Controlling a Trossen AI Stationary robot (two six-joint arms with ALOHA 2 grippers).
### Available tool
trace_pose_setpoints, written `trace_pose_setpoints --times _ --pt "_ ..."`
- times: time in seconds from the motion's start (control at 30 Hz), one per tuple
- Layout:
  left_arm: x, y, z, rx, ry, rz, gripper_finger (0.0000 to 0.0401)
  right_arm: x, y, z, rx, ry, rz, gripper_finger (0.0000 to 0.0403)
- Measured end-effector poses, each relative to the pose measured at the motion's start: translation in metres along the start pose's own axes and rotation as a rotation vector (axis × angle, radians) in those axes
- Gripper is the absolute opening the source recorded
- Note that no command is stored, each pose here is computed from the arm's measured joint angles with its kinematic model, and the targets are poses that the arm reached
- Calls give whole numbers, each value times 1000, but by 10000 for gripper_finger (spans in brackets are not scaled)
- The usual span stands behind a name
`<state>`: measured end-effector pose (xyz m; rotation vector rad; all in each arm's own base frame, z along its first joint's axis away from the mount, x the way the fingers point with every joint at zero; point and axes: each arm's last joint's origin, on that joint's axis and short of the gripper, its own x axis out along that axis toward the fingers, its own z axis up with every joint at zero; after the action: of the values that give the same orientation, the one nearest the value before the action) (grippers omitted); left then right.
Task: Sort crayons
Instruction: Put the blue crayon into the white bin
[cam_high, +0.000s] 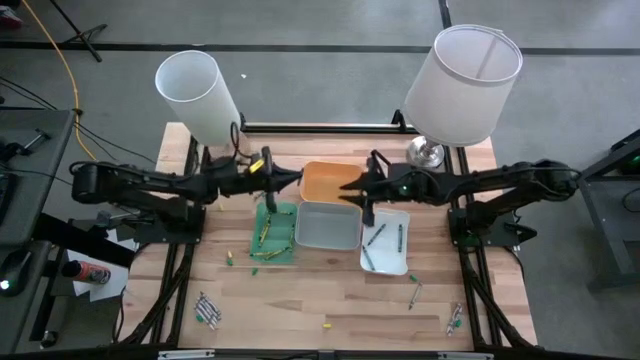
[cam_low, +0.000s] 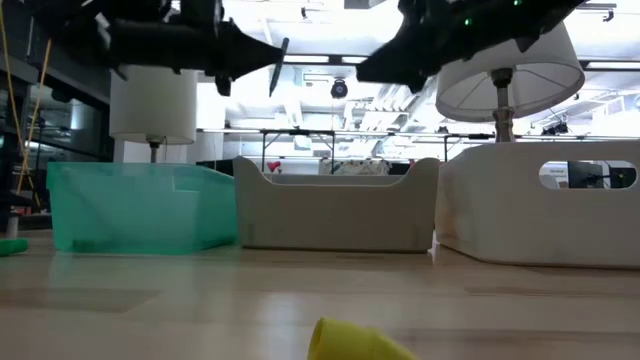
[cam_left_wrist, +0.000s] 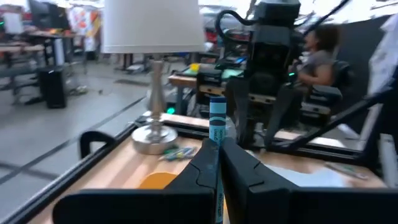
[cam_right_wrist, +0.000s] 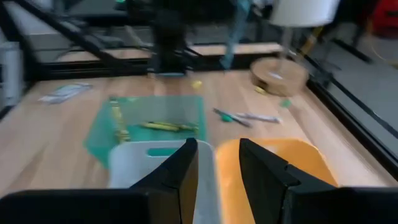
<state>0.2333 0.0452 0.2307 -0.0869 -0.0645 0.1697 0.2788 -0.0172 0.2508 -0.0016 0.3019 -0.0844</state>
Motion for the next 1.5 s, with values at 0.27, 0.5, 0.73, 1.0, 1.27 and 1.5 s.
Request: trace_pose_setpoints --times 0.27,0.5,0.73,1.0,1.27,1.5 --pt "1 -15 -13 -3 -71 -68 0 -1 20 3 -32 -34 69 110" --pt "1 -12 -7 95 -127 -44 0 -1 19 4 -99 -46 -21 110" --pt "0 -6 -5 231 -135 -15 0 -1 6 11 -238 -107 -81 110" --pt "3 -5 -1 110 -148 -15 0 -2 -3 18 -204 -182 -111 110" --pt "16 -26 31 -220 -236 -123 0 -3 9 23 364 -242 10 110" --pt "40 -47 59 -148 -53 -181 0 -12 38 66 383 -347 183 110"
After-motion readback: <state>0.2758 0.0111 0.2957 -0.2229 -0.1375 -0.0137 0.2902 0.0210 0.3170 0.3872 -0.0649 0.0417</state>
